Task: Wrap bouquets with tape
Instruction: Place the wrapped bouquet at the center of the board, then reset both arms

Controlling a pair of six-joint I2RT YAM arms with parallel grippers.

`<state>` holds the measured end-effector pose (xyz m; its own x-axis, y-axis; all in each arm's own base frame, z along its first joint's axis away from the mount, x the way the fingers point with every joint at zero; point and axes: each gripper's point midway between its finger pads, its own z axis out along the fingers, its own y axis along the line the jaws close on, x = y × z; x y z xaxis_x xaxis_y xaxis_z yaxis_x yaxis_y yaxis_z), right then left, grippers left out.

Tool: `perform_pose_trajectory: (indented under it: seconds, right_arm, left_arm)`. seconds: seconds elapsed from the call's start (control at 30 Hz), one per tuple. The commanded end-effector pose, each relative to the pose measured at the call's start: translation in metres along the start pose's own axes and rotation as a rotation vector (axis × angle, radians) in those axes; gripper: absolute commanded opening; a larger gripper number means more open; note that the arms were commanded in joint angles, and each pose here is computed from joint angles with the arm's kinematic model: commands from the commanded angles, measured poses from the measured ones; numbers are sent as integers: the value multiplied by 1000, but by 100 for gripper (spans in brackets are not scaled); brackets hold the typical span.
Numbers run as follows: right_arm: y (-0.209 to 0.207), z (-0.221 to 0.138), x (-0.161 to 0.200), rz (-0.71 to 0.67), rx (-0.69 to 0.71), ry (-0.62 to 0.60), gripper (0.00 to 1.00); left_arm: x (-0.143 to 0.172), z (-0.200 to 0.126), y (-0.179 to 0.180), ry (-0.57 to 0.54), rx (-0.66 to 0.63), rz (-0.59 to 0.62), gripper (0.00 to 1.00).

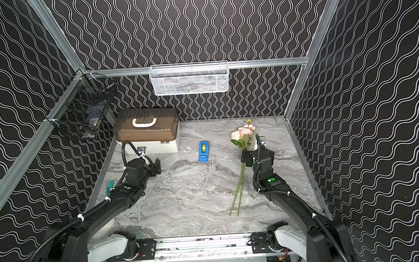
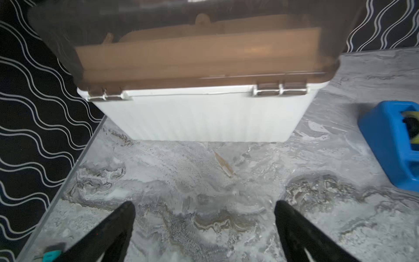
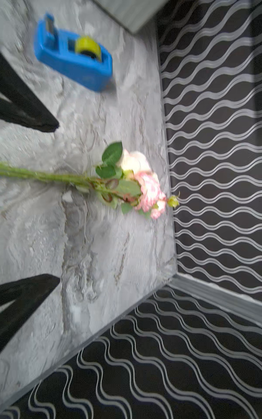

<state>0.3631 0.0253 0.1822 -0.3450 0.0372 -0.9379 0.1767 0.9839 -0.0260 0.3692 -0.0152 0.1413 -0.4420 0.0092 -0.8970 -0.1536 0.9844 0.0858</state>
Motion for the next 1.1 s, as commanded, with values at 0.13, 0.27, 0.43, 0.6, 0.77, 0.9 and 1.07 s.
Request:
perform_pose_trajectory:
  seconds: [0.13, 0.27, 0.43, 0.6, 0.77, 0.9, 1.07]
  right_arm:
    - [-15, 21, 36, 29, 45, -23, 99]
    - [-20, 26, 46, 40, 70, -28, 99]
    - [-19, 45, 61, 24, 78, -35, 99]
    - [-25, 57, 68, 6, 129, 2, 99]
    - [-28, 66, 66, -19, 138, -3, 99]
    - [-30, 79, 74, -7, 92, 13, 99]
    - [-42, 91, 81, 93, 29, 71, 99]
  left_arm:
    - [3, 29, 20, -12, -131, 11, 99]
    - [18, 33, 39, -45, -138, -64, 99]
    - [31, 50, 51, -42, -114, -105, 98]
    - [34, 55, 38, -69, 12, -116, 98]
    - [42, 60, 0, -83, 174, -7, 97]
    - [49, 61, 1, -80, 154, 1, 99]
    - [47, 60, 0, -92, 149, 3, 99]
